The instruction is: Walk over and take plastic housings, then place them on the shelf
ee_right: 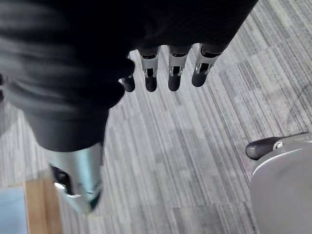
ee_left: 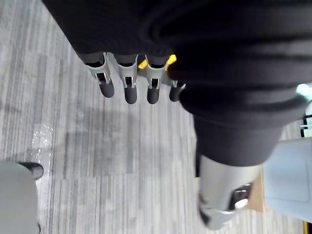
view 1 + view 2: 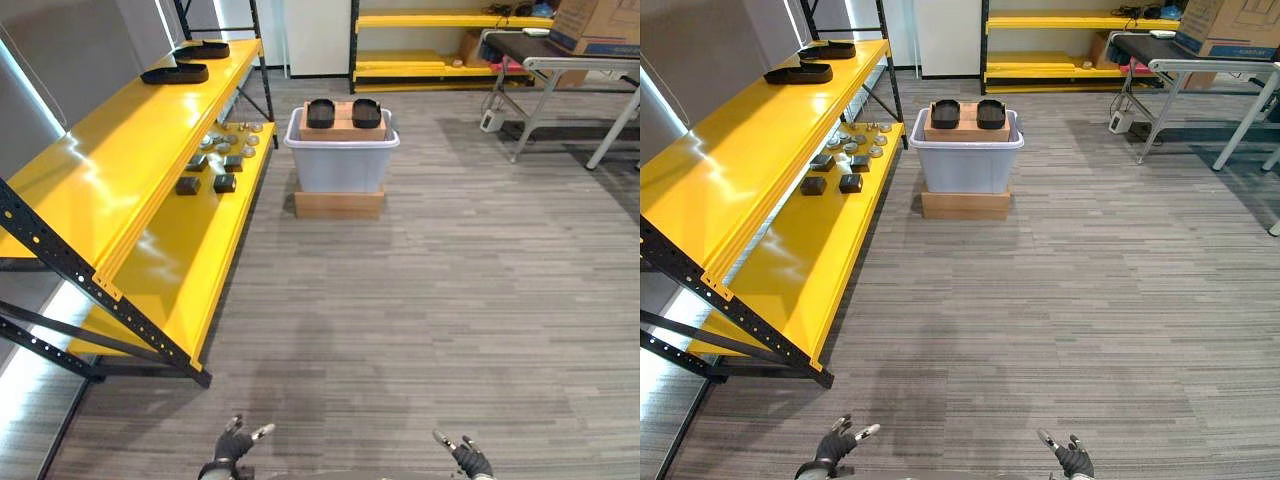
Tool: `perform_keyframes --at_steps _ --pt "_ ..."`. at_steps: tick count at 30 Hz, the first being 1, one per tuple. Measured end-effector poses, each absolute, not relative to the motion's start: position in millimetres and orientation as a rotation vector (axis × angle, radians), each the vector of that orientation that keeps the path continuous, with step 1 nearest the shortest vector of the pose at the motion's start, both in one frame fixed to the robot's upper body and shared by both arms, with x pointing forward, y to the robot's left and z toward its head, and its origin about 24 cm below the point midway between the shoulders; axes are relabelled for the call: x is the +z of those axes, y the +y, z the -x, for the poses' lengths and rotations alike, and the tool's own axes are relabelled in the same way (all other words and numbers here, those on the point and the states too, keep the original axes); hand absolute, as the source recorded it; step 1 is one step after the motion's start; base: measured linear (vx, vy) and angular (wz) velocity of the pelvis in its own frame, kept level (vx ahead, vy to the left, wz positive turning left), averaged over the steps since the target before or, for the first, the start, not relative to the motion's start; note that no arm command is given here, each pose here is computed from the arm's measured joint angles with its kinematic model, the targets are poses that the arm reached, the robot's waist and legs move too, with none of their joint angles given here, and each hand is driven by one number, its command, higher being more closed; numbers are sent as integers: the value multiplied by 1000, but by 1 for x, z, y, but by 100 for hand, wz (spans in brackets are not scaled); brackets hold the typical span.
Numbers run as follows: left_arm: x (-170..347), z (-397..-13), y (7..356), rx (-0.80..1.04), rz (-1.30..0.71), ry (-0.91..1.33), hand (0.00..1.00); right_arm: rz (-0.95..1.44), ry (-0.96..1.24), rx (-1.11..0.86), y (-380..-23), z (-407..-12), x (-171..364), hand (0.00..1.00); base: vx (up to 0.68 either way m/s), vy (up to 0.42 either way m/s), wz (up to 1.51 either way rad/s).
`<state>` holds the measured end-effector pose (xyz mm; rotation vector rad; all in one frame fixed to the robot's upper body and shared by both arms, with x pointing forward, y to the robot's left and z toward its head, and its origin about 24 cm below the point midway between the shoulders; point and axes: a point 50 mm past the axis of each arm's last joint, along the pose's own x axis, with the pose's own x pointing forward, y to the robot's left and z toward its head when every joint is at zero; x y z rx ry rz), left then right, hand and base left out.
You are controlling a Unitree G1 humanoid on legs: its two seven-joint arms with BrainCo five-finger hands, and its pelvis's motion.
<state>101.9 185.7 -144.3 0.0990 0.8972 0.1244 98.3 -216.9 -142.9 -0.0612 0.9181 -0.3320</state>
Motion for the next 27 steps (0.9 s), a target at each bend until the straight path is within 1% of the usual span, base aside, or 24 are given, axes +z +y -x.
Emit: perform_keyframes --at_steps 5,9,20,24,27 --pt "-138 -113 185 112 -115 842 0 155 863 -273 -217 -112 -135 0 70 -7 2" --pt "-136 -115 190 146 -105 830 0 158 848 -275 -219 -118 -133 0 54 -12 4" --pt "-127 -121 208 267 -55 777 0 101 795 -392 -240 -131 -125 0 22 -9 -3" --pt "-124 -121 211 324 -25 755 0 73 751 -458 -250 -144 -117 0 32 19 -35" --pt "-120 -124 212 336 -16 730 0 69 744 -468 -252 -147 -116 0 53 84 -42"
